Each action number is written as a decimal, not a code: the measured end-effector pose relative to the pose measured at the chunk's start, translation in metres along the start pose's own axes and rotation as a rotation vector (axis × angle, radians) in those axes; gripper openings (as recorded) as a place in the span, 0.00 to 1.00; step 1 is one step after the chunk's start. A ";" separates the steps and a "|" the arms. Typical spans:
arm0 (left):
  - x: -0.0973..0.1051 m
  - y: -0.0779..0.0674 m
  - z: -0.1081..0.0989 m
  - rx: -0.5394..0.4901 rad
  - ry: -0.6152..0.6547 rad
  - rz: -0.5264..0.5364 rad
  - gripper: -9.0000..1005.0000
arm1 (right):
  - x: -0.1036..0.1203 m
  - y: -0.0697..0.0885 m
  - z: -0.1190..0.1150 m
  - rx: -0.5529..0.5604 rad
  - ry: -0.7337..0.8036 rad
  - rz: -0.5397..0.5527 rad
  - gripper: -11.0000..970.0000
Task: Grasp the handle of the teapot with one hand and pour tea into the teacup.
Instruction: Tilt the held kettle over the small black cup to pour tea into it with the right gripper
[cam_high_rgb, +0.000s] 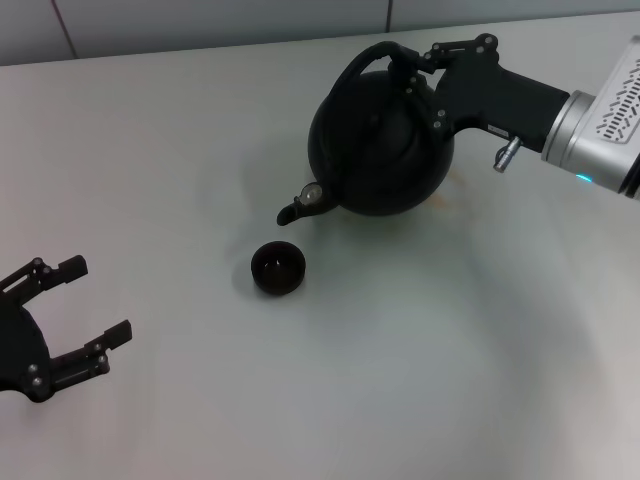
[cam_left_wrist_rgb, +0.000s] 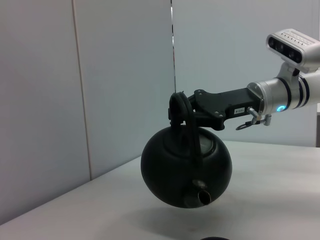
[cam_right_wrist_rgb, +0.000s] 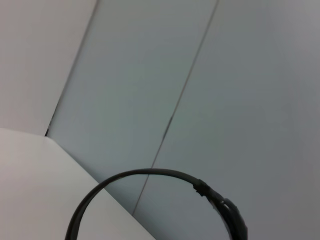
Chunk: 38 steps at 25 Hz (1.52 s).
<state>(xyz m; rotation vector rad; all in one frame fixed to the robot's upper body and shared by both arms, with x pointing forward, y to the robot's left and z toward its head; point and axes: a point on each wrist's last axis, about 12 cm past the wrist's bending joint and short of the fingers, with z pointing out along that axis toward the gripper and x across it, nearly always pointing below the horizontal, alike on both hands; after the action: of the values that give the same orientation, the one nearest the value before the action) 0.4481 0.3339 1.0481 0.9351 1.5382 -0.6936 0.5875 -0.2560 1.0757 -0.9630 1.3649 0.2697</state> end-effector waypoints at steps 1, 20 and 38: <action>0.000 0.000 0.000 -0.002 -0.002 0.000 0.84 | -0.001 0.000 0.001 -0.004 -0.002 -0.018 0.10; -0.001 0.001 0.002 -0.007 -0.013 -0.005 0.84 | -0.014 -0.003 0.013 -0.109 -0.005 -0.226 0.10; -0.001 0.002 0.004 -0.008 -0.019 -0.011 0.84 | -0.019 -0.001 0.019 -0.131 -0.027 -0.359 0.10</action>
<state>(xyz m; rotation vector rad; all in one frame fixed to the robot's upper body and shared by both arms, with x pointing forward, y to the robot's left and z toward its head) 0.4515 0.3310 1.0489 0.9123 1.5295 -0.7023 0.5968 -0.2360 1.0919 -1.2882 1.1349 0.0998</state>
